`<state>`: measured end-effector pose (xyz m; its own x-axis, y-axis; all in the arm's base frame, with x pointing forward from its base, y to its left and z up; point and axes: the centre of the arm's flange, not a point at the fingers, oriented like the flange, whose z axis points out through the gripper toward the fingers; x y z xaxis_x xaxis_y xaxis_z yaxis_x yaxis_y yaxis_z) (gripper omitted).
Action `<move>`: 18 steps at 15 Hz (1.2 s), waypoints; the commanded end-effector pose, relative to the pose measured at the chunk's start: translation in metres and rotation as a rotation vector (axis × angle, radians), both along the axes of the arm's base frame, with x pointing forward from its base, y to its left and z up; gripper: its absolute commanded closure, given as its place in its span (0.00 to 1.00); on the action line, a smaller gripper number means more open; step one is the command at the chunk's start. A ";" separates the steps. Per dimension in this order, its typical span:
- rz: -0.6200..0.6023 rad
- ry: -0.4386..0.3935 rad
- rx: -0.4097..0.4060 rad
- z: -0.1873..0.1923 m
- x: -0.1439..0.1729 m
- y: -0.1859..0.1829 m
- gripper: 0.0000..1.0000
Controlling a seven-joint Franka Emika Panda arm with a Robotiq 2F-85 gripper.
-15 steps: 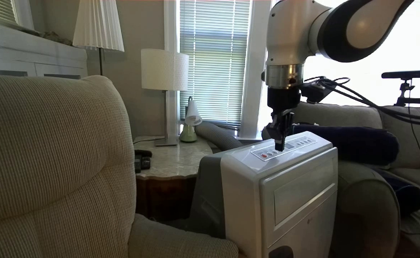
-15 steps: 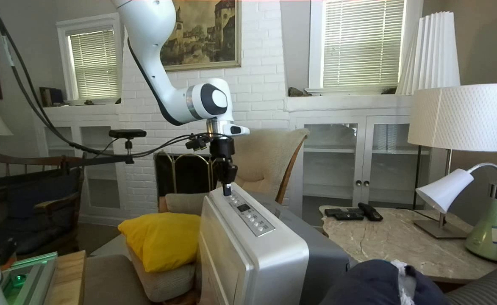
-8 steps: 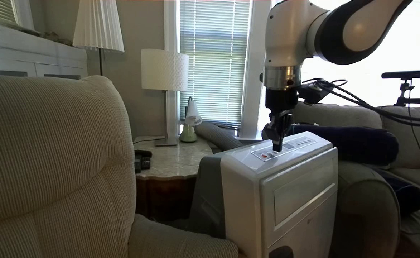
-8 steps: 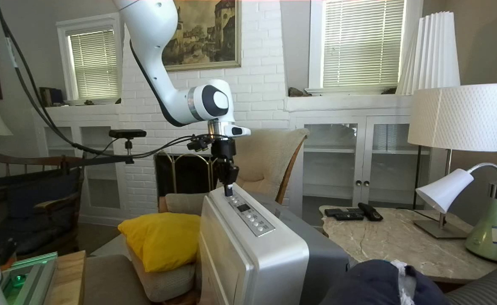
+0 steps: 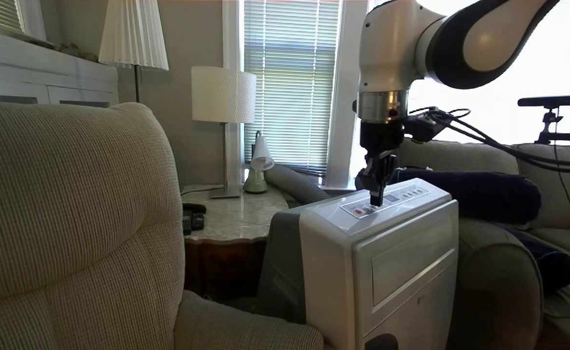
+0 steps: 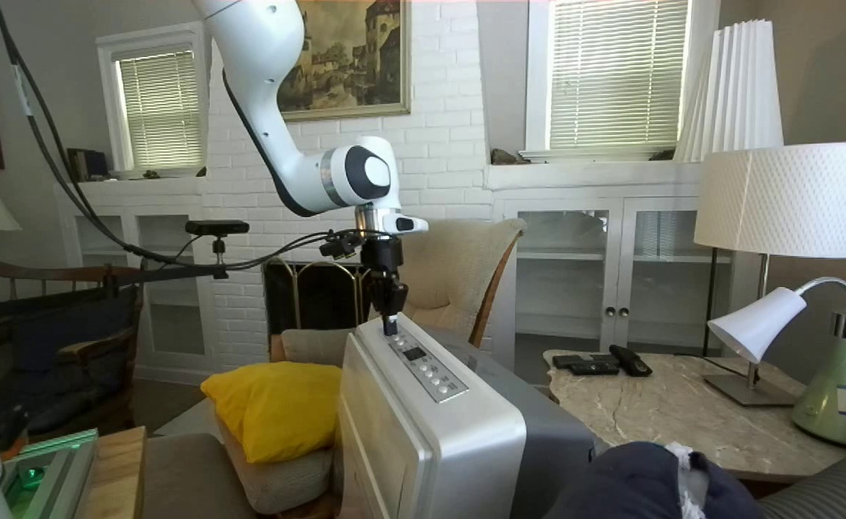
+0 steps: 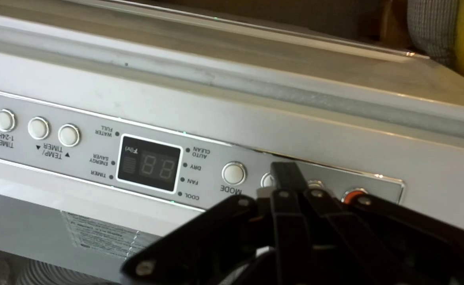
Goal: Press three buttons on the air conditioner.
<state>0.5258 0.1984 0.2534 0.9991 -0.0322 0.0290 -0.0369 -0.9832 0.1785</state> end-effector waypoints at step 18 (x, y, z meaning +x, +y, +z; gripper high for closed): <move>-0.015 -0.015 -0.018 0.005 0.007 -0.004 1.00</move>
<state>0.5313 0.1998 0.2485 0.9988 -0.0379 0.0294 -0.0427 -0.9822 0.1829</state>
